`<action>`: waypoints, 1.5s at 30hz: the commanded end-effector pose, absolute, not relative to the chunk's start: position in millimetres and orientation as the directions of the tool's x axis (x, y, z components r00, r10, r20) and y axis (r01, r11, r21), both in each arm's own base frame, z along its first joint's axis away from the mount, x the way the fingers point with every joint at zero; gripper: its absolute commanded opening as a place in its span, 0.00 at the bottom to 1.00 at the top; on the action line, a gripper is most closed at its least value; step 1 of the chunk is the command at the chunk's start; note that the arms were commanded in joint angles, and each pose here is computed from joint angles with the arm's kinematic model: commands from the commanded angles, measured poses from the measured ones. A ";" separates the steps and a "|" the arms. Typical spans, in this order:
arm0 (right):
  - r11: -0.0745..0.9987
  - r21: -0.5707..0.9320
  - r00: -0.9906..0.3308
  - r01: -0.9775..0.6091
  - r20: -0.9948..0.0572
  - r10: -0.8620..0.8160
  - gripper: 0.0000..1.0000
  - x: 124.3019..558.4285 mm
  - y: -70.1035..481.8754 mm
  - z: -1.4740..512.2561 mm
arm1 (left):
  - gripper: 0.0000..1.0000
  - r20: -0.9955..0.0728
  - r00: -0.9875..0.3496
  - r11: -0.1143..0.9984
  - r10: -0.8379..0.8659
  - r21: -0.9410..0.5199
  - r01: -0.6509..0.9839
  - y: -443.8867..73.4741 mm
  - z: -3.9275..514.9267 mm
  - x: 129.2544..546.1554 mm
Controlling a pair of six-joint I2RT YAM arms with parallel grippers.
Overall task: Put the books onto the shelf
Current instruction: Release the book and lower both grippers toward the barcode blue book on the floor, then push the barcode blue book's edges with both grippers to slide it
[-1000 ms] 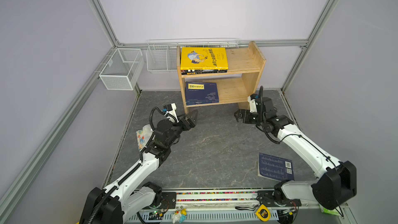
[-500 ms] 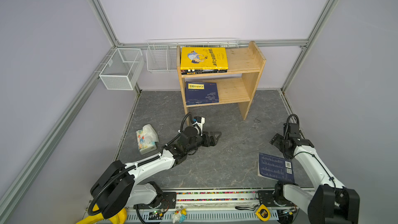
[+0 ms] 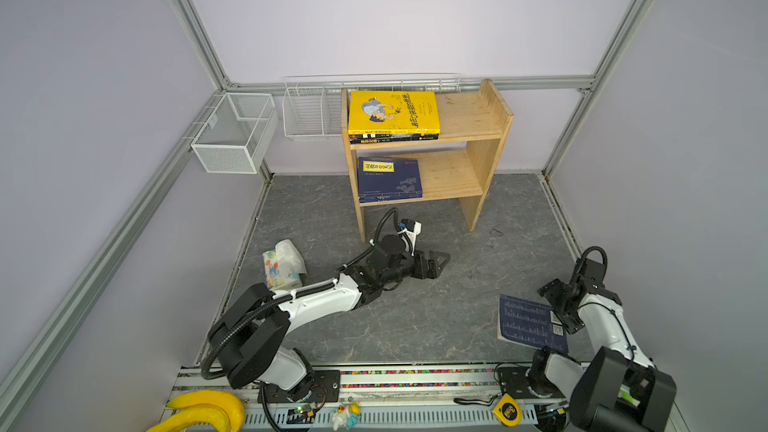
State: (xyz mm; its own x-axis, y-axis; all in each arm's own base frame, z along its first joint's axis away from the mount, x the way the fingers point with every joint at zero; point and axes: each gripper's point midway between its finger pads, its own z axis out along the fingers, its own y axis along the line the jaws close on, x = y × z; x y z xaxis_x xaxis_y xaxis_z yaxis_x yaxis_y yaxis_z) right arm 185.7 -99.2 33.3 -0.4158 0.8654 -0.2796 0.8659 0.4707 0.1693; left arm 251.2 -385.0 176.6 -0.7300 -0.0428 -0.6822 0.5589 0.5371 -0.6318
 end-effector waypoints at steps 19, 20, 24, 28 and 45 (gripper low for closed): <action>0.321 0.314 -0.323 0.893 -0.045 0.945 0.89 165.1 -65.6 3.6 | 0.97 -0.493 -0.695 0.521 0.522 -0.460 0.718 -515.9 69.4 180.7; 0.318 0.332 -0.323 0.888 -0.041 0.945 0.89 166.6 -62.3 3.7 | 0.97 -0.487 -0.684 0.512 0.542 -0.454 0.729 -517.6 67.1 176.6; 0.314 0.369 -0.327 0.875 -0.028 0.945 0.89 168.1 -46.1 5.2 | 0.97 -0.467 -0.654 0.483 0.595 -0.444 0.755 -523.0 61.2 165.2; 0.328 0.379 -0.333 0.865 -0.055 0.941 0.89 166.4 -34.1 6.6 | 0.95 -0.392 -0.665 0.472 0.635 -0.485 0.737 -521.8 50.0 152.3; 0.435 0.439 -0.456 0.786 -0.062 0.888 0.93 171.3 -1.5 7.4 | 0.90 -0.245 -0.752 0.525 0.613 -0.584 0.619 -509.1 32.4 135.3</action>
